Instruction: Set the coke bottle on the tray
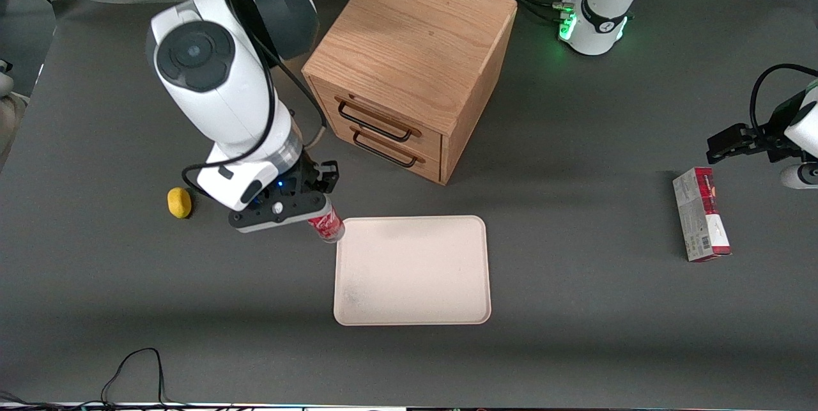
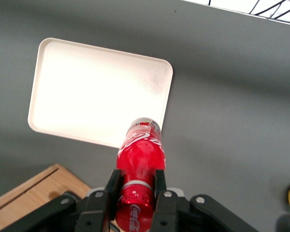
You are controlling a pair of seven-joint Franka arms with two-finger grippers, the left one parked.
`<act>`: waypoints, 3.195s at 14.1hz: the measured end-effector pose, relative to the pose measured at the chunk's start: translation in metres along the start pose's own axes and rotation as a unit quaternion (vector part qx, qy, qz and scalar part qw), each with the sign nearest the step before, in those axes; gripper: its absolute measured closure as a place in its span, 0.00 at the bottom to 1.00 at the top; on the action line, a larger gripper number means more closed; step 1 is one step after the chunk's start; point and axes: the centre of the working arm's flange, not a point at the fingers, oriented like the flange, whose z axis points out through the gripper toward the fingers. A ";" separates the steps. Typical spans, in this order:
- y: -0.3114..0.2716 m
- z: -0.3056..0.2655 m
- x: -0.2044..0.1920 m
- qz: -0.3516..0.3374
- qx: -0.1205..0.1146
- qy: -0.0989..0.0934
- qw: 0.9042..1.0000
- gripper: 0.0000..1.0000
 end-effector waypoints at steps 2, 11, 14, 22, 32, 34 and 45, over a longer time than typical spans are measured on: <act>0.005 0.035 0.017 -0.008 0.000 0.005 1.000 0.68; 0.013 0.178 0.053 -0.014 0.000 0.004 1.000 0.68; 0.012 0.207 0.055 -0.015 -0.001 -0.001 1.000 0.68; 0.012 0.226 0.056 -0.014 0.000 0.001 1.000 0.53; 0.013 0.178 0.056 -0.013 0.000 0.007 1.000 0.00; 0.018 0.134 0.048 -0.012 -0.007 -0.002 1.000 0.00; 0.107 -0.044 -0.033 0.033 -0.041 -0.065 0.997 0.00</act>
